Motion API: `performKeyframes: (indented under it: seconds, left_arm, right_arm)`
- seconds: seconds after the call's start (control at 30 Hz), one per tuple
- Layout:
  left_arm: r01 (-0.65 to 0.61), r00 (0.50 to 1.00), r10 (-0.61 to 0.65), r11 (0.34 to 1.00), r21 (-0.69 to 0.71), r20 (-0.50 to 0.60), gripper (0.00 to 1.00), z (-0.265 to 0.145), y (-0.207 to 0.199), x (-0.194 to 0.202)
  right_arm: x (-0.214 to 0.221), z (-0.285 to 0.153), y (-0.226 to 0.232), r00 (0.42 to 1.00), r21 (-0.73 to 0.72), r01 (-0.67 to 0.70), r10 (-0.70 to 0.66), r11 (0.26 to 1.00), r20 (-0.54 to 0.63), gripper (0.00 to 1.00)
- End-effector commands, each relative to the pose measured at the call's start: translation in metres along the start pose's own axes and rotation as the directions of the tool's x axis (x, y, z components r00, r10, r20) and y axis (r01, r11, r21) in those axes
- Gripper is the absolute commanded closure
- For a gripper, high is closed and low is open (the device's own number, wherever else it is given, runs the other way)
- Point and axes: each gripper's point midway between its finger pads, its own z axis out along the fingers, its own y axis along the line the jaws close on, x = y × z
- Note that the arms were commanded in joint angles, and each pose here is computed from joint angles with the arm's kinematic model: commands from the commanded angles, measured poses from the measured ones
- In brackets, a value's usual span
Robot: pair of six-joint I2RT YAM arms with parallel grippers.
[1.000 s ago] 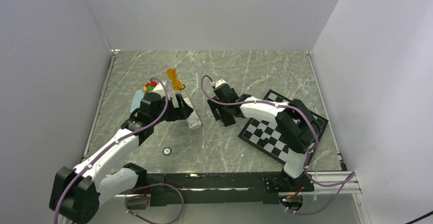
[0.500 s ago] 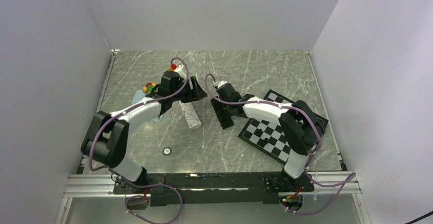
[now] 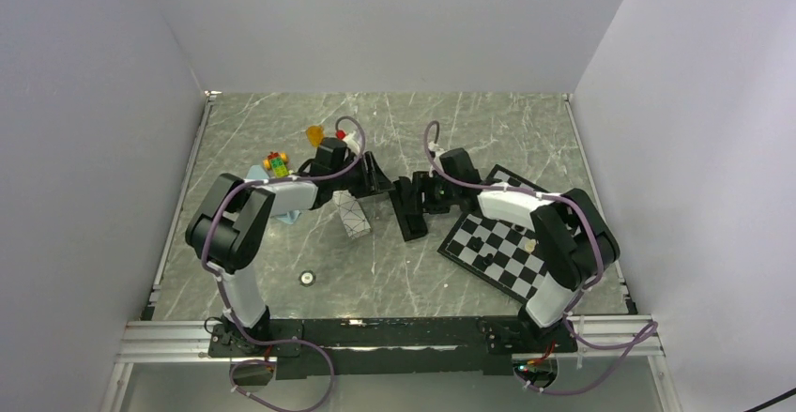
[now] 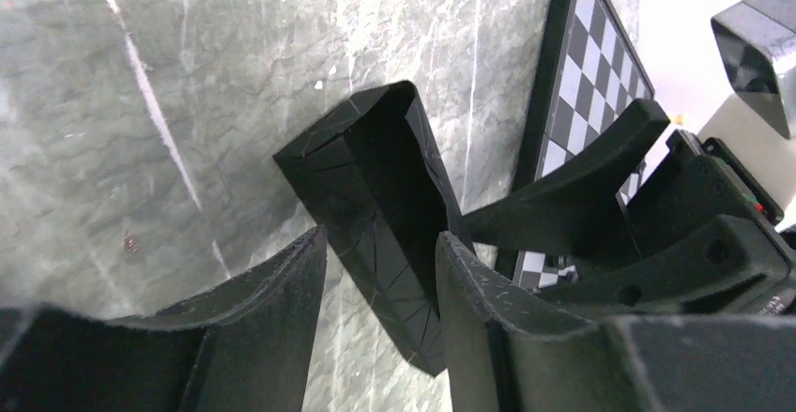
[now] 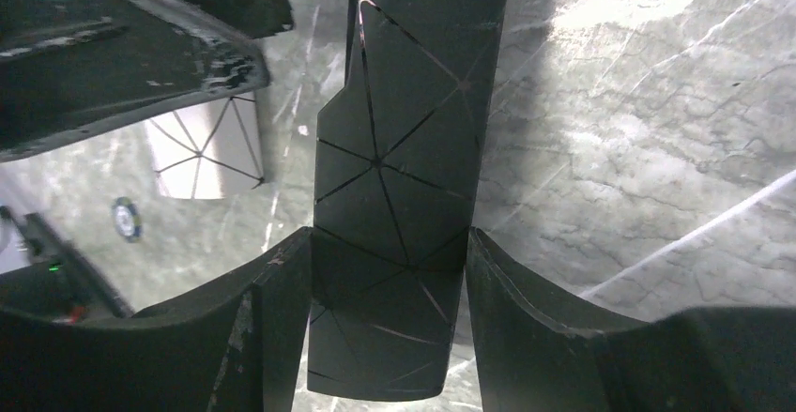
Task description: Organize the sunglasses
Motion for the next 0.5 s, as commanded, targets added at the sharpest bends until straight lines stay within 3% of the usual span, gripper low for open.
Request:
performKeyframes:
  seconds: [0.0,0.1,0.23,0.37,0.47]
  left_arm:
    - [-0.054,0.999,0.054,0.998,-0.043,0.0,0.52,0.015,-0.016,-0.01]
    - [-0.062,0.998,0.054,0.964,-0.26,-0.035,0.55,0.02,0.011,-0.004]
    - [-0.103,0.993,0.076,0.932,-0.347,-0.092,0.54,0.029,0.014,0.009]
    - [-0.108,0.991,0.045,0.831,-0.545,-0.129,0.54,0.025,0.036,0.014]
    - [-0.117,0.988,0.036,0.807,-0.579,-0.149,0.53,0.024,0.041,0.021]
  right_arm:
    - [-0.024,-0.015,0.041,0.995,-0.263,-0.048,0.07,0.963,0.072,0.51]
    - [-0.027,-0.019,0.04,0.991,-0.309,-0.075,0.105,0.948,0.084,0.51]
    - [-0.028,-0.018,0.037,0.984,-0.35,-0.12,0.159,0.929,0.085,0.51]
    - [-0.025,-0.015,0.032,0.977,-0.372,-0.158,0.199,0.915,0.076,0.51]
    - [-0.024,-0.014,0.025,0.973,-0.36,-0.175,0.217,0.916,0.078,0.5]
